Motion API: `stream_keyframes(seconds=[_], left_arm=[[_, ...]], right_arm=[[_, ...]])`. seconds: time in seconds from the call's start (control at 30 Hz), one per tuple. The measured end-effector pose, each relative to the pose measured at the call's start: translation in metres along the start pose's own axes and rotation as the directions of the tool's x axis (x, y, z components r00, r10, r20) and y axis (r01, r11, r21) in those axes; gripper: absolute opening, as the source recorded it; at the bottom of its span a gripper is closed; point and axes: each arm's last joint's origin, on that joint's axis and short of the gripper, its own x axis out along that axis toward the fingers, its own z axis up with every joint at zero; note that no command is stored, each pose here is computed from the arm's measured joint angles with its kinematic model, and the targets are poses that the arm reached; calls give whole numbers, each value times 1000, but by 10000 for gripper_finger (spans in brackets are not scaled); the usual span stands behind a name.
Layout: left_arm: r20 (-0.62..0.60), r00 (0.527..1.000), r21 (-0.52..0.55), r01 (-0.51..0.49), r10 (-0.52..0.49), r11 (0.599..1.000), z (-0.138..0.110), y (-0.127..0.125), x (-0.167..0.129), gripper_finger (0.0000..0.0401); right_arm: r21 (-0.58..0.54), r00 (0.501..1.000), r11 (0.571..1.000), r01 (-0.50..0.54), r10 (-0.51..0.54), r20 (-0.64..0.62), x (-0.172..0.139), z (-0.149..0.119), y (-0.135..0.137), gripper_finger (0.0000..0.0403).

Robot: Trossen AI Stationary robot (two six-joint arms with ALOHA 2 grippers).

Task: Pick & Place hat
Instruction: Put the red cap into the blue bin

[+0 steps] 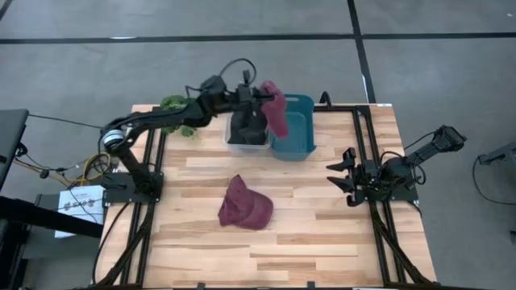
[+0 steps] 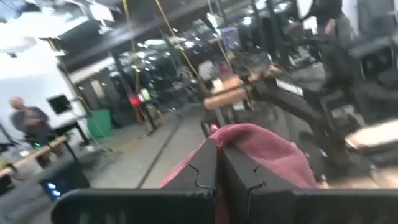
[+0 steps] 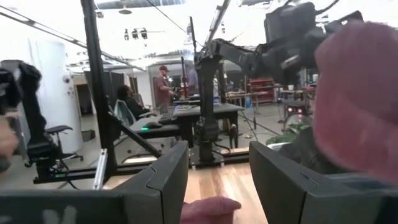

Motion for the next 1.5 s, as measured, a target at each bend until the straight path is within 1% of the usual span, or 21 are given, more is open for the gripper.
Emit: stream_keyframes(seconds=[0.2,0.3,0.33,0.4,0.47,0.63,0.73,0.83,0.97,1.1,1.23,1.33,1.43,1.5], left_arm=[[-127,990,-55,51,-57,997,-56,-17,19,10],[-174,982,-75,66,-78,995,-78,-24,24,10],[-187,979,-72,71,-83,995,-84,-26,25,10],[-200,977,-27,67,-71,997,-92,-28,27,10],[-195,980,16,29,-25,999,-94,-25,28,10],[-163,986,47,-40,47,998,-83,-4,28,10],[-145,988,40,-37,42,999,-74,-2,27,10],[-161,987,4,-10,10,1000,-73,-9,28,10],[-243,969,-35,37,-45,999,-78,-23,30,10],[-323,944,-53,55,-69,997,-81,-36,31,10],[-347,932,-69,91,-109,993,-81,-50,33,10],[-355,926,-47,116,-125,992,-82,-60,33,13],[-389,917,-24,85,-88,996,-85,-65,32,25],[-406,910,-9,90,-86,996,-89,-67,29,37]], right_arm=[[-12,1000,1000,-3,2,-22,0,-2,0,161],[11,1000,1000,-2,3,-20,0,-2,0,161],[20,1000,1000,-3,3,-21,0,-2,0,161],[23,1000,1000,-2,3,-20,0,-2,0,161],[16,1000,1000,-2,3,-20,0,-2,0,161],[-27,1000,1000,-3,3,-20,0,-2,0,161],[-30,1000,1000,-4,3,-21,0,-2,0,161],[-24,1000,1000,-7,7,-23,0,-3,0,161],[10,999,1000,-8,8,-36,0,-4,0,161],[20,999,1000,-8,9,-44,0,-5,1,161],[19,999,1000,-8,9,-44,0,-5,1,161],[19,999,1000,-8,9,-46,0,-5,1,161],[32,999,999,-8,10,-51,0,-5,1,161],[32,999,999,-8,10,-52,0,-6,1,161]])
